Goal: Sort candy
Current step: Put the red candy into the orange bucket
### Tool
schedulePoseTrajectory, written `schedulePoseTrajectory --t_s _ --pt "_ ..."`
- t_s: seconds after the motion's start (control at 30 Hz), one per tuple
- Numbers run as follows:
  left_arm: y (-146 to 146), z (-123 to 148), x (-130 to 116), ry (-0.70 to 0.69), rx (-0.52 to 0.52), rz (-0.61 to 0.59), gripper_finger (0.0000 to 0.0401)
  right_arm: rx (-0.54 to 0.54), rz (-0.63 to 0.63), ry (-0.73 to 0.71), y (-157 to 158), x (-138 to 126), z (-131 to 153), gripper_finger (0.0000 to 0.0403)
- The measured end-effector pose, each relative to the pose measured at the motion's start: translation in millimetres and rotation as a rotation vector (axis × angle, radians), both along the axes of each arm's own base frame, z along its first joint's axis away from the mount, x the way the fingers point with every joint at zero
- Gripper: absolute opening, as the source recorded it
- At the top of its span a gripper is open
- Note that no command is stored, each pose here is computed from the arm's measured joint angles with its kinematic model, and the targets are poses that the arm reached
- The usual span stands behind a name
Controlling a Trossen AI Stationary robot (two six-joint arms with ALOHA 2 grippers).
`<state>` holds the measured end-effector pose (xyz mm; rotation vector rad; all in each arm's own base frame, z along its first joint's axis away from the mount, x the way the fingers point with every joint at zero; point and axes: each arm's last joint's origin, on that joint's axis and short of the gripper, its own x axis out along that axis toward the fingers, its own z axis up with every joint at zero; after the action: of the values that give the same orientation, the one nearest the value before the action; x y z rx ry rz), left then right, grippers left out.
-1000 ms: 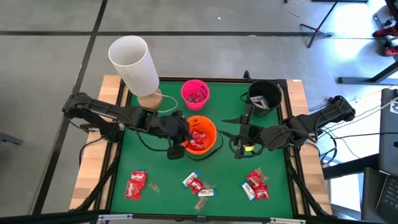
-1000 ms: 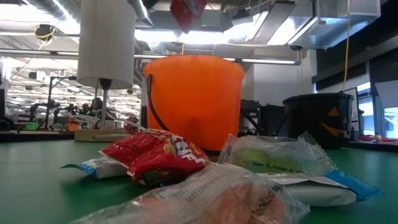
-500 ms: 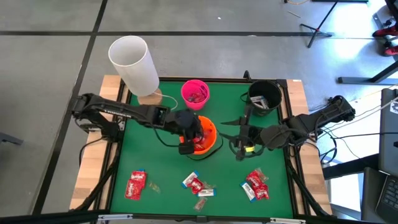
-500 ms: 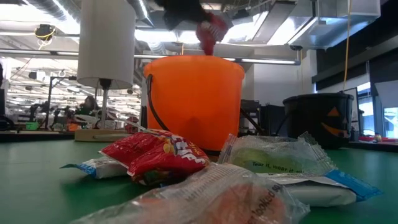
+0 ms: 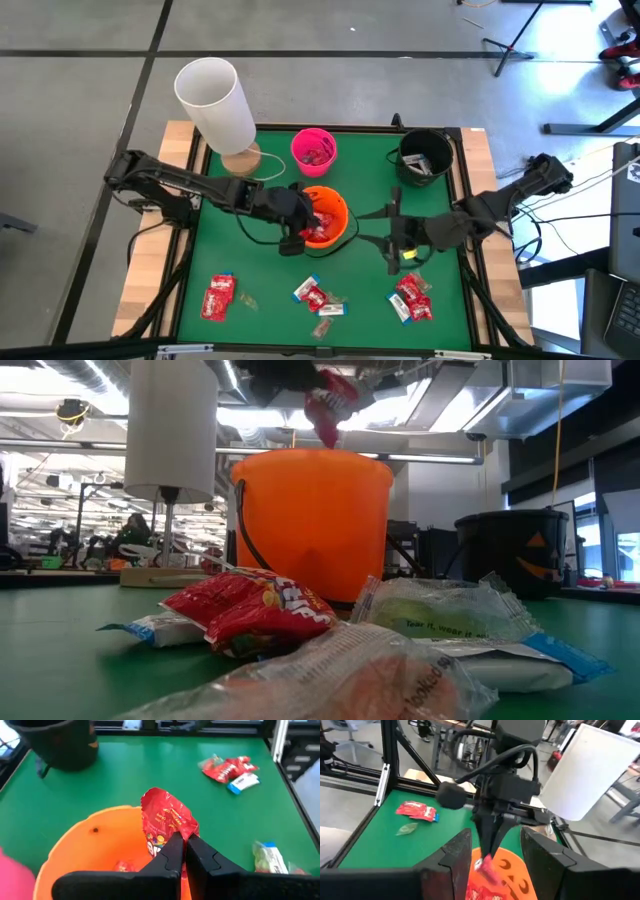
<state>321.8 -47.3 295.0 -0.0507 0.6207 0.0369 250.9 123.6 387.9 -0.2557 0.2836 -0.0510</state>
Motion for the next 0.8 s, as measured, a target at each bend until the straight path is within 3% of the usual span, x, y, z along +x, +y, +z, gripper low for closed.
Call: schedulePoseTrajectory --t_s 0.23,0.53,0.8 --pt "3.0 -0.5 -9.2 -0.093 -0.036 0.024 0.0 0.054 0.003 -0.157 -0.2 -17.6 -19.1 0.0165" --pt "20.0 -6.6 -7.4 -0.043 -0.086 0.055 0.0003 0.074 -0.022 -0.222 -7.1 -27.4 -29.2 0.0166" --pt "28.3 -9.8 -9.1 0.0 -0.104 0.058 0.0086 0.069 -0.024 -0.228 -7.1 -27.3 -28.6 0.0166"
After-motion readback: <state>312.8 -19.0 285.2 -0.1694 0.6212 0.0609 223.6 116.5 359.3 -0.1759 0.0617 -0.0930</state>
